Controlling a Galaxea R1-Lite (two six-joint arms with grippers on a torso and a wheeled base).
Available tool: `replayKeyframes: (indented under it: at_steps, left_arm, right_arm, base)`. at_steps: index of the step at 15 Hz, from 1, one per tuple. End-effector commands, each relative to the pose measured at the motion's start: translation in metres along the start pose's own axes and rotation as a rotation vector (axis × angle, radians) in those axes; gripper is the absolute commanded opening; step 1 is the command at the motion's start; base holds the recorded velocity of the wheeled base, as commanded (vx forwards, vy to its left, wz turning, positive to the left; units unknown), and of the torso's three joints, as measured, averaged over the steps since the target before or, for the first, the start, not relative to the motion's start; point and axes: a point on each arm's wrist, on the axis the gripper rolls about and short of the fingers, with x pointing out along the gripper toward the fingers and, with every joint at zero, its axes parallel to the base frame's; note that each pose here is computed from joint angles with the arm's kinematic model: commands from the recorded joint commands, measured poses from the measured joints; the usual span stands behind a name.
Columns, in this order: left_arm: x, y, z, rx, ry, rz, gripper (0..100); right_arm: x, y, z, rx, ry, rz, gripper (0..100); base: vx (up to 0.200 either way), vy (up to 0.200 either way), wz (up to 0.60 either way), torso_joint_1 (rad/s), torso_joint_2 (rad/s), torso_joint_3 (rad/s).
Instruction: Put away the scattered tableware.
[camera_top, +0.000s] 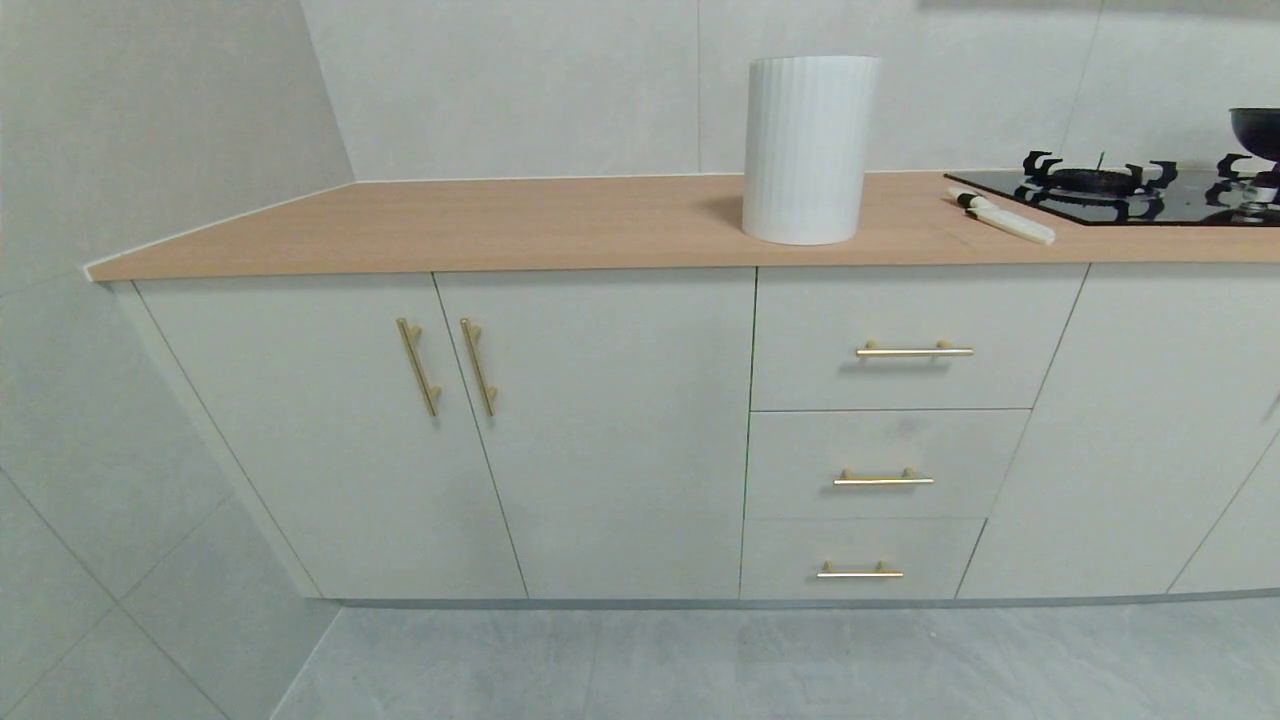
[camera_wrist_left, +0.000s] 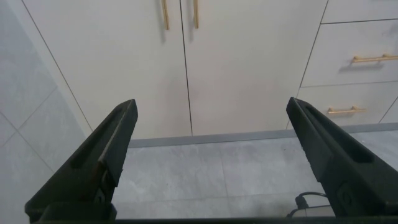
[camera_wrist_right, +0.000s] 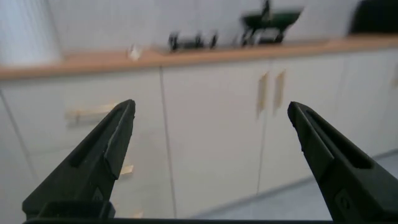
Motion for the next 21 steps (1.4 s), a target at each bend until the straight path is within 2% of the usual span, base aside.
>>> replayKeyframes:
  at_steps: [1, 3, 4, 7, 8, 11, 13, 16, 21]
  left_arm:
    - [0.000, 0.000, 0.000, 0.000, 0.000, 0.000, 100]
    - [0.000, 0.000, 0.000, 0.000, 0.000, 0.000, 100]
    - [0.000, 0.000, 0.000, 0.000, 0.000, 0.000, 100]
    - [0.000, 0.000, 0.000, 0.000, 0.000, 0.000, 100]
    - [0.000, 0.000, 0.000, 0.000, 0.000, 0.000, 100]
    - [0.000, 0.000, 0.000, 0.000, 0.000, 0.000, 100]
    - [0.000, 0.000, 0.000, 0.000, 0.000, 0.000, 100]
    - [0.000, 0.000, 0.000, 0.000, 0.000, 0.000, 100]
    - [0.000, 0.000, 0.000, 0.000, 0.000, 0.000, 100]
  right_arm:
    - [-0.017, -0.006, 0.001, 0.026, -0.085, -0.024, 100]
    - [-0.014, -0.001, -0.012, 0.046, -0.045, 0.031, 100]
    - [-0.010, 0.006, -0.036, 0.064, 0.025, 0.135, 100]
    - [-0.007, 0.015, -0.084, 0.045, 0.144, 0.203, 100]
    - [-0.007, 0.016, -0.089, 0.044, 0.165, 0.240, 100]
    - [-0.011, 0.017, -0.103, 0.018, 0.310, 0.297, 100]
    - [-0.011, 0.018, -0.103, 0.024, 0.308, 0.318, 100]
    - [-0.013, 0.019, -0.107, 0.048, 0.353, 0.358, 100]
    - [-0.013, 0.019, -0.107, 0.060, 0.352, 0.368, 100]
  base:
    - [0.000, 0.000, 0.00, 0.000, 0.00, 0.000]
    - [0.000, 0.000, 0.00, 0.000, 0.00, 0.000]
    - [0.000, 0.000, 0.00, 0.000, 0.00, 0.000]
    - [0.000, 0.000, 0.00, 0.000, 0.00, 0.000]
    - [0.000, 0.000, 0.00, 0.000, 0.00, 0.000]
    - [0.000, 0.000, 0.00, 0.000, 0.00, 0.000]
    - [0.000, 0.000, 0.00, 0.000, 0.00, 0.000]
    - [0.000, 0.000, 0.00, 0.000, 0.00, 0.000]
    - [0.000, 0.000, 0.00, 0.000, 0.00, 0.000]
